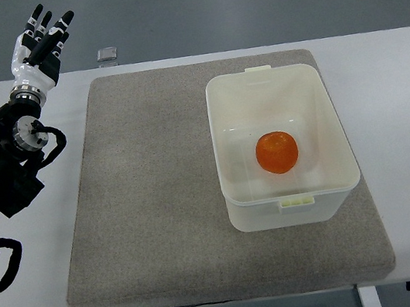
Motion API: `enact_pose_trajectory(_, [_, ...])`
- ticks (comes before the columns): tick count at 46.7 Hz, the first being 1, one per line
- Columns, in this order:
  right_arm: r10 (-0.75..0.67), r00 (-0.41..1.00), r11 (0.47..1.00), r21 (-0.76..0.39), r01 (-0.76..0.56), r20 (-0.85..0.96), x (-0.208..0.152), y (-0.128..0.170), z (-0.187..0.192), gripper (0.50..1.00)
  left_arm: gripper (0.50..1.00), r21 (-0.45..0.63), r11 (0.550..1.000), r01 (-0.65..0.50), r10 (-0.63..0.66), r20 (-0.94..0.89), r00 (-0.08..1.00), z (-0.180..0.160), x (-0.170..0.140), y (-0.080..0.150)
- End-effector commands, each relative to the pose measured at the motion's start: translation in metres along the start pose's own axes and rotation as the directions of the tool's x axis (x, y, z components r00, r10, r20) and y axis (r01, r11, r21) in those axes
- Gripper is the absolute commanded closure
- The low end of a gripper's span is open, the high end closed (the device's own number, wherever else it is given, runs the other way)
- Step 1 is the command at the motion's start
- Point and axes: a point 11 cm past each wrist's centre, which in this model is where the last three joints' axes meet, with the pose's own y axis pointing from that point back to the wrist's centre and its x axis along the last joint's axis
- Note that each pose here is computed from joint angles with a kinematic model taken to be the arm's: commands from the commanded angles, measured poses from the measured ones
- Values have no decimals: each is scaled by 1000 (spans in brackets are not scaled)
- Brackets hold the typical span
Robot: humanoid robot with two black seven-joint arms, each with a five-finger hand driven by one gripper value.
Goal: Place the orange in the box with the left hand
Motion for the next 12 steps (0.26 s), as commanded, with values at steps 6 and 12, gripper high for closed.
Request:
enact_pose_trajectory(6, [0, 1000, 1000, 1, 0, 0, 0, 0, 0, 574, 508, 4, 1000, -15, 15, 3, 1000, -3, -1, 0])
enact_pose_trajectory(12, [2, 1000, 1000, -2, -2, 15, 0, 0, 0, 574, 508, 4, 1000, -5, 5, -3, 1000, -3, -2, 0])
